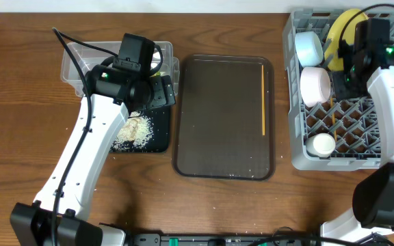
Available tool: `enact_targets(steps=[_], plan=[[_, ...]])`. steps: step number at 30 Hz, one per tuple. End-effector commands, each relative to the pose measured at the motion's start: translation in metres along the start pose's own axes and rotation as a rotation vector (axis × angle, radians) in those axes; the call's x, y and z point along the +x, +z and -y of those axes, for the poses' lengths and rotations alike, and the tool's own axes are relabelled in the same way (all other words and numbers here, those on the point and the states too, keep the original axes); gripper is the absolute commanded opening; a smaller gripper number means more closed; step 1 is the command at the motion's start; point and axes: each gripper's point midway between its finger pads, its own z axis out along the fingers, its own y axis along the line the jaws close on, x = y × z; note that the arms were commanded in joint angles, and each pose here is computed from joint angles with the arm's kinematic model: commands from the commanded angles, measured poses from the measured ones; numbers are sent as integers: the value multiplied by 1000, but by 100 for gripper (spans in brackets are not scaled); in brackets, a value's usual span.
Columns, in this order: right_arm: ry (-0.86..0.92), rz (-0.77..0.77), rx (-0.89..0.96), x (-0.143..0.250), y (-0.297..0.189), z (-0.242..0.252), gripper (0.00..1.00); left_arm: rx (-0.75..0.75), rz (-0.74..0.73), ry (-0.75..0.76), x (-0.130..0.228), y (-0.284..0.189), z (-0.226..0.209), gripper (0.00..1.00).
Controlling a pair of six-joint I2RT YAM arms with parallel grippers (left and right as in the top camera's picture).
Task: Sort waste into correct bins and load items into the dishwasher rack
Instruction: 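Return the right gripper to the brown tray and grasp the second chopstick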
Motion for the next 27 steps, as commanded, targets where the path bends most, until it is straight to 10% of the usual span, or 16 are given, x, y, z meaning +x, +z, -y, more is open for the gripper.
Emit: enact_targets(steps=[1, 10, 27], plan=[[-17, 163, -207, -40, -41, -46, 52, -13, 6, -3, -2, 0, -3, 91], [-22, 256, -289, -78, -53, -141, 54, -13, 6, -3, -2, 0, -3, 91], [88, -191, -91, -13, 95, -212, 43, -13, 6, -3, -2, 0, -3, 91]])
